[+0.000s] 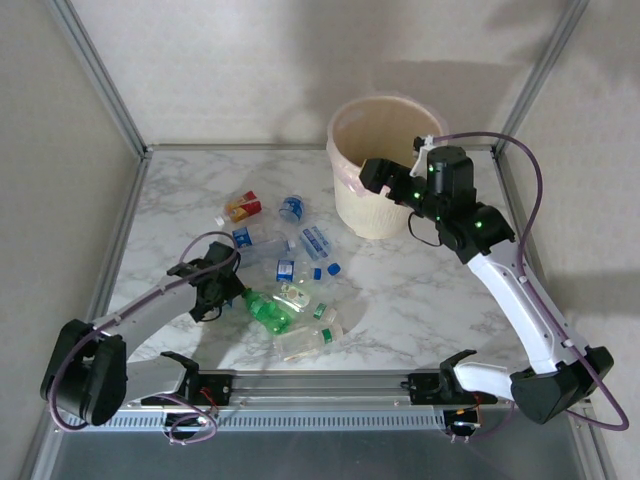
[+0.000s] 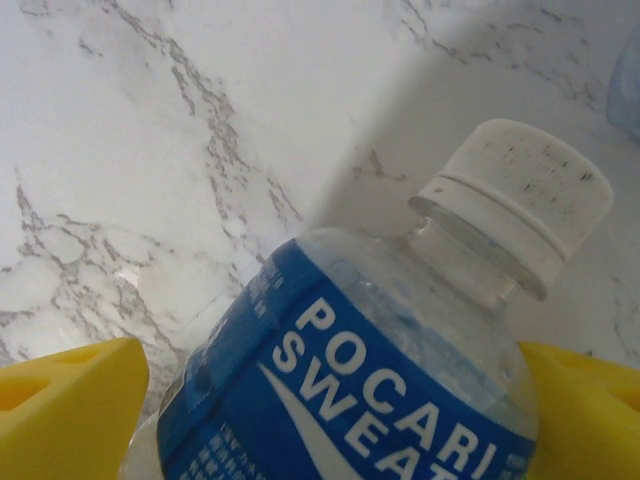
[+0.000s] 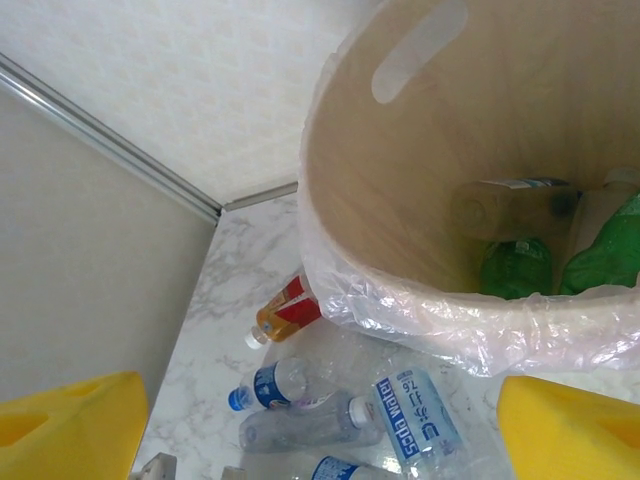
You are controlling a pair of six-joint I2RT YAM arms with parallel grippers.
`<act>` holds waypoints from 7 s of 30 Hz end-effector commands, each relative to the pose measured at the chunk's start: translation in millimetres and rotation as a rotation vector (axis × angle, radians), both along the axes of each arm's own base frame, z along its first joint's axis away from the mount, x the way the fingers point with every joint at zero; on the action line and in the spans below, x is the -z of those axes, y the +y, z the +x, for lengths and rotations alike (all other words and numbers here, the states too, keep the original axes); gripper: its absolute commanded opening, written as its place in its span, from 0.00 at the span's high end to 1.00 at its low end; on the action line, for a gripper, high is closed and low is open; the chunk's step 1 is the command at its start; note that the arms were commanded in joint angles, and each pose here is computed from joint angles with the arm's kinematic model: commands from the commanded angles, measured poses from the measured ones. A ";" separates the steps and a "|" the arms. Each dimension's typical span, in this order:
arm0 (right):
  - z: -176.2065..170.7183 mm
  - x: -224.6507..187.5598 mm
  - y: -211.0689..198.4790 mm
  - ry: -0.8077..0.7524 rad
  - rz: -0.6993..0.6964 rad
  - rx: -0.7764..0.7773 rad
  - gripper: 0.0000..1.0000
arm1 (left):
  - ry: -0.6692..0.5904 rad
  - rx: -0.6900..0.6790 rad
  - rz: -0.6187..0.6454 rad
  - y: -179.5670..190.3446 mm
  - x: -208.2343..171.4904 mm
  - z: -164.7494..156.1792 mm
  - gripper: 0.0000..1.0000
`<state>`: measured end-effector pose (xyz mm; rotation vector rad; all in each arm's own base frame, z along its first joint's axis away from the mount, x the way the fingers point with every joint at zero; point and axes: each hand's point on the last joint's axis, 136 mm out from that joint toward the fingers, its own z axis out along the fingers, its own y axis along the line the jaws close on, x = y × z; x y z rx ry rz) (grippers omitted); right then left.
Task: Put the plastic bottles in the bin
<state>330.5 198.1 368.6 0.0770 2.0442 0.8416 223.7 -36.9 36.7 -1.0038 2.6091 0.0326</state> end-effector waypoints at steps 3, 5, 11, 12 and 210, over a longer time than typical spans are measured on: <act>-10.7 -3.6 -3.1 -0.004 0.011 0.011 0.10 | 0.007 -0.010 0.030 7.3 9.6 4.7 0.14; -13.2 -2.6 -3.8 0.001 0.013 0.012 0.10 | 0.019 -0.004 0.037 7.3 12.3 5.8 0.16; -20.2 -1.7 -5.6 0.007 0.021 0.018 0.10 | 0.034 0.013 0.039 5.1 14.7 9.9 0.19; -21.4 -2.2 -5.9 0.006 0.021 0.019 0.10 | 0.031 0.013 0.038 4.8 12.4 11.0 0.21; -245.0 289.8 173.3 0.229 -1.072 -0.910 0.04 | -0.447 0.158 -0.299 -63.2 -165.0 76.4 0.13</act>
